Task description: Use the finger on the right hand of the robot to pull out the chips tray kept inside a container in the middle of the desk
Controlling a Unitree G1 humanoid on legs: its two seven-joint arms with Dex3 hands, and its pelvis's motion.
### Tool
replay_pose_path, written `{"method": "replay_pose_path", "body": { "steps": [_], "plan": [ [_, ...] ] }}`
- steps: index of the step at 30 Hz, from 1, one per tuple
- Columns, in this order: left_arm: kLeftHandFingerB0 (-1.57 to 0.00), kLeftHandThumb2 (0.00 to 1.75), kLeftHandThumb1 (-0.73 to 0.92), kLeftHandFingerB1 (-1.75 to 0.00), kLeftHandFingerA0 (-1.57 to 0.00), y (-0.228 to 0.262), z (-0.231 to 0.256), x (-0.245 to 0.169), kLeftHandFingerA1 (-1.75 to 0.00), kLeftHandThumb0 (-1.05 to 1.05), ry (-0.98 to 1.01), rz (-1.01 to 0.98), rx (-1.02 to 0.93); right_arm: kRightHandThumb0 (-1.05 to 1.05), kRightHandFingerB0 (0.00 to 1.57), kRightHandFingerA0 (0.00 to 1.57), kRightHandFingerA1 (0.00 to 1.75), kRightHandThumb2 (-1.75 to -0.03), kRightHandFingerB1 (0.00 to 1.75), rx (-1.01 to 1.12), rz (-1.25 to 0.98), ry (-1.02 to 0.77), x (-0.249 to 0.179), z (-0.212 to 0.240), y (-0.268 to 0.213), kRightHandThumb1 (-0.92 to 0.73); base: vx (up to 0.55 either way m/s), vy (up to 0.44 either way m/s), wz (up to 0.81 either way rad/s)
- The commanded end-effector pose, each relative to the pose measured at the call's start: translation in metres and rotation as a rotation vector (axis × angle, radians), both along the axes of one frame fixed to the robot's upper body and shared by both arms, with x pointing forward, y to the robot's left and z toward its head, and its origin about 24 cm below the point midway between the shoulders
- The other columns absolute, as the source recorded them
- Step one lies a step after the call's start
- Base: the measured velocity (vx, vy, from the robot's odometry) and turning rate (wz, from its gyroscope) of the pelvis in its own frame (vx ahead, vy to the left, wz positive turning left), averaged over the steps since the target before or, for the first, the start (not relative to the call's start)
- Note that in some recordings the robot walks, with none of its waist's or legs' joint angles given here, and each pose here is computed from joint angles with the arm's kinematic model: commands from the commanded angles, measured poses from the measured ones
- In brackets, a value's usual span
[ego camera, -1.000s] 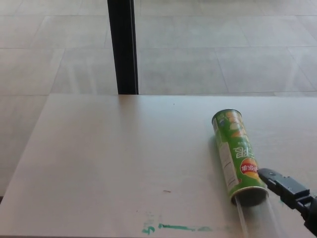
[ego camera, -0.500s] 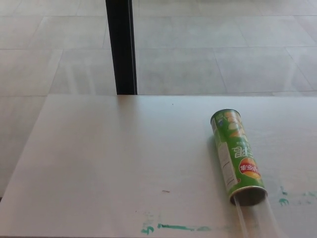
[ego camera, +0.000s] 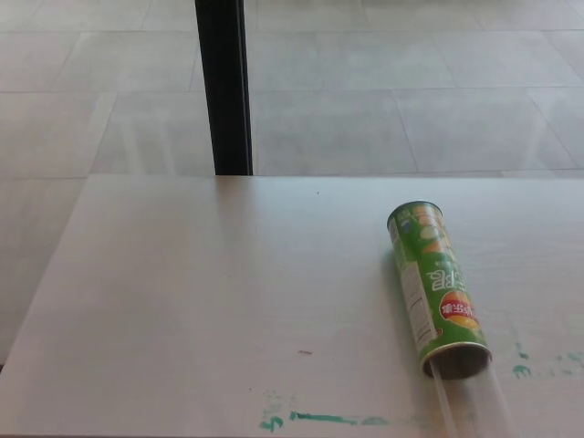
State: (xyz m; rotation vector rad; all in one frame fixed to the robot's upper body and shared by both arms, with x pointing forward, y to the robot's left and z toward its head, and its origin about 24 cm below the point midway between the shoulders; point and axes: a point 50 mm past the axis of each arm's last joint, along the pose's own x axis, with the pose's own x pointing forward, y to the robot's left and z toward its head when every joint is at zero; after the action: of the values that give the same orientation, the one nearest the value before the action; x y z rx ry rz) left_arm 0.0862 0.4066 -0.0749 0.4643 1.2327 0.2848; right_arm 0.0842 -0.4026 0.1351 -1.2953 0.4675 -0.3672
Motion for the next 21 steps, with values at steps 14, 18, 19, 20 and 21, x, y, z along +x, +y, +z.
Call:
{"method": "replay_pose_path", "body": {
  "steps": [14, 18, 19, 20, 21],
  "plan": [
    [-0.51, 0.60, 0.69, -0.56, -0.45, 0.003, 0.002, -0.001, -0.66, -0.44, -0.017, 0.014, 0.018, -0.15, 0.08, 0.77, 0.91, -0.84, 0.52, 0.397, -0.621, -0.235, -0.059, -0.133, -0.033, -0.38, 0.00, 0.000, 0.00],
    [-0.53, 0.61, 0.70, -0.48, -0.49, 0.003, 0.001, -0.004, -0.58, -0.49, -0.008, 0.006, 0.014, -0.26, 0.11, 0.75, 0.84, -0.60, 0.46, 0.451, -0.647, -0.221, -0.061, -0.139, -0.035, -0.55, 0.00, 0.000, 0.00],
    [-0.51, 0.60, 0.69, -0.51, -0.51, 0.002, 0.001, -0.005, -0.63, -0.49, -0.005, 0.006, 0.015, -0.23, 0.14, 0.81, 0.83, -0.56, 0.44, 0.475, -0.641, -0.221, -0.063, -0.141, -0.034, -0.56, 0.00, 0.000, 0.00],
    [-0.51, 0.60, 0.69, -0.51, -0.51, 0.002, 0.001, -0.004, -0.63, -0.49, -0.009, 0.008, 0.013, -0.23, 0.14, 0.81, 0.83, -0.56, 0.44, 0.475, -0.652, -0.223, -0.063, -0.142, -0.033, -0.56, 0.00, 0.000, 0.00],
    [-0.51, 0.60, 0.69, -0.51, -0.51, 0.002, 0.001, -0.004, -0.63, -0.49, -0.009, 0.008, 0.012, -0.23, 0.14, 0.81, 0.83, -0.56, 0.44, 0.473, -0.650, -0.226, -0.063, -0.141, -0.033, -0.56, 0.00, 0.000, 0.00]
  ]
}}
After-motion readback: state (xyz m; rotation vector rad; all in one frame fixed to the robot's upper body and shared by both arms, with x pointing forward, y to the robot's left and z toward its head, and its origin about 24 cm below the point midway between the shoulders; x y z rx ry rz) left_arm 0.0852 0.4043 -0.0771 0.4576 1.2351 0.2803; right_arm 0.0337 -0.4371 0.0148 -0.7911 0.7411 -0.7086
